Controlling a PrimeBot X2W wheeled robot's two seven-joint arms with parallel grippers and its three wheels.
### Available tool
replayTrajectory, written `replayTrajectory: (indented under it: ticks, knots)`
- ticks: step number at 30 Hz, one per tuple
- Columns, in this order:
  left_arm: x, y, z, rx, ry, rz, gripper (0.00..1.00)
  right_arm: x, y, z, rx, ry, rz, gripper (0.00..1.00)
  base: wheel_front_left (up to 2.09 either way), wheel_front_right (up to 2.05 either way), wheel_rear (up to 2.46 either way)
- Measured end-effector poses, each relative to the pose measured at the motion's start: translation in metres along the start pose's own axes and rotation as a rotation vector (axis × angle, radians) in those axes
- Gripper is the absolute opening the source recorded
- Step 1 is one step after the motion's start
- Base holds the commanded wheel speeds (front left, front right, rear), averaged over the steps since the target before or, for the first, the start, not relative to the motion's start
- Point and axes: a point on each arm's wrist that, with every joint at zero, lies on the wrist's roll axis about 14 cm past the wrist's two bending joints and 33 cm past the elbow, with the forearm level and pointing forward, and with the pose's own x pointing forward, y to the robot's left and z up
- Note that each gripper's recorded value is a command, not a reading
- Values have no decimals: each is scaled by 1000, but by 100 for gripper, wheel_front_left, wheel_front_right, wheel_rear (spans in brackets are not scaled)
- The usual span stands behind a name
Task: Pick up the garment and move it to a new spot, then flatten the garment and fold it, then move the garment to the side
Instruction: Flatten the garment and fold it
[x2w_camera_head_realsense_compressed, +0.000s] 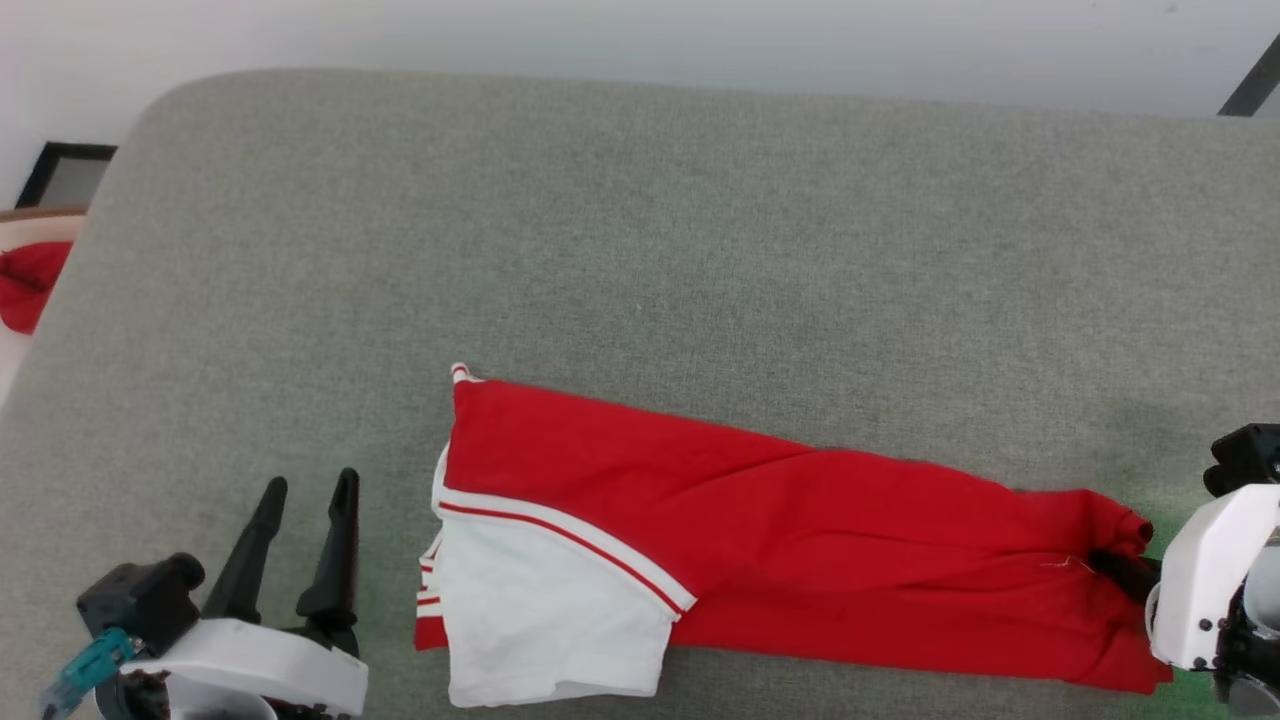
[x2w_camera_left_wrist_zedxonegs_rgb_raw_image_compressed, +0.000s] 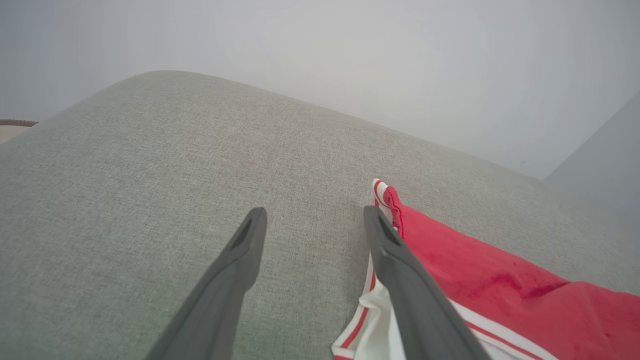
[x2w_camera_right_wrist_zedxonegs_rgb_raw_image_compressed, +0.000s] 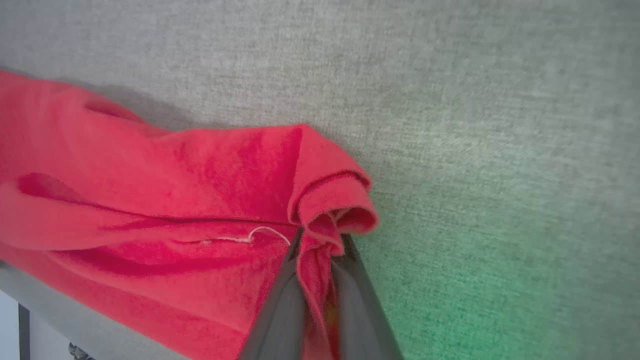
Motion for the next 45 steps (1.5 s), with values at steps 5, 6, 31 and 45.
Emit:
replayTrajectory:
  ticks: [5,6,31,45]
  knots:
    - [-7,1,2,-1,-6,-3,100,-13,-18,11,-5,-32,-51,0,0,0,0]
    - [-9,1,3,-1,-9,-3,100,-17,-22,13,-6,-38,-65,0,0,0,0]
    - [-38,0,10,-7,-17,-20,100,-98,-54,53,-82,-186,-204,0,0,0,0]
    - [-44,-8,11,-19,-28,-36,100,-97,89,60,-288,-276,120,0,0,0,0]
